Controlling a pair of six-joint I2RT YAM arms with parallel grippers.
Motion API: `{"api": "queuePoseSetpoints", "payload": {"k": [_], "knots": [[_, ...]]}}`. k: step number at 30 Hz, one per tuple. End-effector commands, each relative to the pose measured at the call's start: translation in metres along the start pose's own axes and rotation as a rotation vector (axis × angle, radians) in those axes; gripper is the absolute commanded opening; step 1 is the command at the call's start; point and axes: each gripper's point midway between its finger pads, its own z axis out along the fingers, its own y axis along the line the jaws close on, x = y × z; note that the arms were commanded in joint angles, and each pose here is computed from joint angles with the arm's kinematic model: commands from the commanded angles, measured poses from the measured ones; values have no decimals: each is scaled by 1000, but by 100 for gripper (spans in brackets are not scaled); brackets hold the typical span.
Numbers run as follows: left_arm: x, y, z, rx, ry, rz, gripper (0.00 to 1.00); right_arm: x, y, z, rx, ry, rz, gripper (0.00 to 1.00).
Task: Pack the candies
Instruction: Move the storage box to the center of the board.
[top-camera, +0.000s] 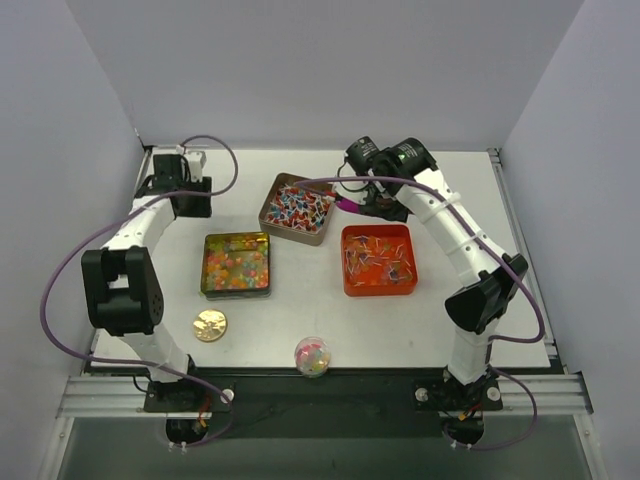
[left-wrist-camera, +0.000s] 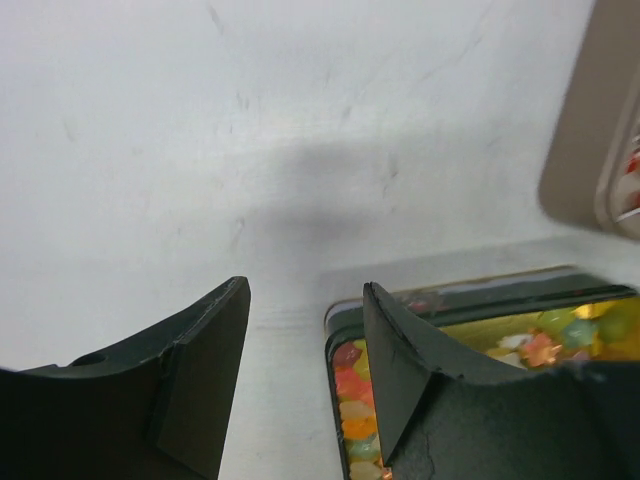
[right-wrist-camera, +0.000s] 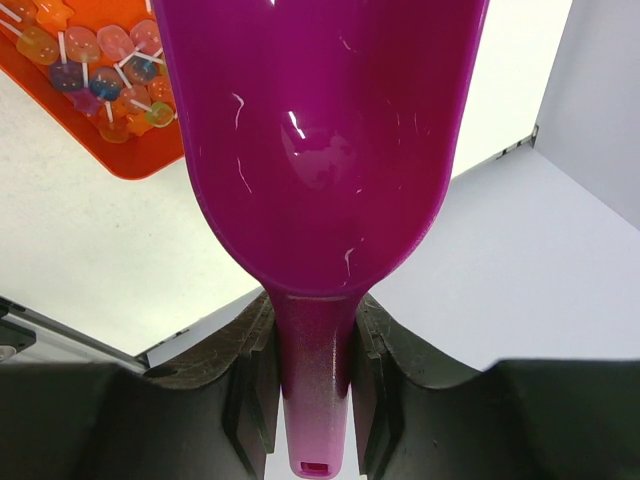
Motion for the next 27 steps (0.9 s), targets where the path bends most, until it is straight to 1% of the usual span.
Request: {"api": "queuePoseSetpoints", "payload": {"k": [1, 2, 3, 4, 5, 6, 7, 8, 9, 10, 11, 13, 14, 15, 16, 17, 18, 19, 20, 22, 23, 25, 27], "knots": [[-75, -50, -46, 201, -175, -10, 60, 16, -8, -10, 23, 16, 50, 0], [-79, -90, -56, 301, -198, 48, 61, 19, -9, -9, 22, 21, 58, 0], [-92, -114, -67, 398, -275, 97, 63, 26, -13, -8, 23, 29, 79, 0], [-93, -147, -86, 541, -318, 157, 66, 31, -15, -8, 25, 30, 95, 0], [-90, -176, -91, 617, -337, 259, 67, 34, -16, -8, 21, 29, 109, 0], [-83, -193, -92, 662, -320, 314, 67, 39, -19, -7, 21, 32, 128, 0], [-73, -205, -80, 699, -279, 349, 67, 48, -22, -5, 19, 40, 156, 0], [-70, -218, -82, 765, -285, 425, 67, 53, -26, -5, 23, 42, 174, 0], [-67, -233, -83, 799, -278, 471, 67, 58, -28, -4, 23, 45, 189, 0], [-61, -239, -74, 820, -264, 507, 67, 68, -32, -4, 27, 51, 221, 0], [-59, -243, -70, 824, -284, 587, 67, 71, -34, -4, 27, 47, 240, 0], [-47, -256, -62, 847, -285, 692, 67, 84, -37, -2, 23, 55, 290, 0], [-44, -257, -57, 848, -305, 781, 67, 88, -38, -3, 21, 53, 308, 0], [-41, -261, -56, 858, -296, 816, 67, 92, -38, -2, 15, 50, 330, 0], [-35, -264, -44, 868, -268, 830, 67, 96, -38, -2, 12, 48, 348, 0], [-35, -265, -41, 878, -269, 870, 66, 104, -41, -1, 11, 53, 375, 0], [-25, -266, -38, 894, -222, 879, 66, 106, -41, -1, 6, 47, 391, 0], [-27, -272, -31, 907, -225, 932, 65, 109, -43, 0, 5, 47, 403, 0], [-18, -274, -29, 922, -188, 950, 65, 114, -43, 1, 2, 52, 417, 0], [-11, -283, -20, 936, -172, 1007, 64, 116, -45, 3, -2, 52, 431, 0], [-1, -283, -18, 949, -133, 1021, 64, 118, -46, 4, -7, 54, 439, 0], [12, -289, -11, 970, -101, 1079, 63, 118, -48, 4, -7, 42, 450, 0], [23, -291, -7, 977, -76, 1102, 63, 120, -48, 3, -8, 39, 461, 0]]}}
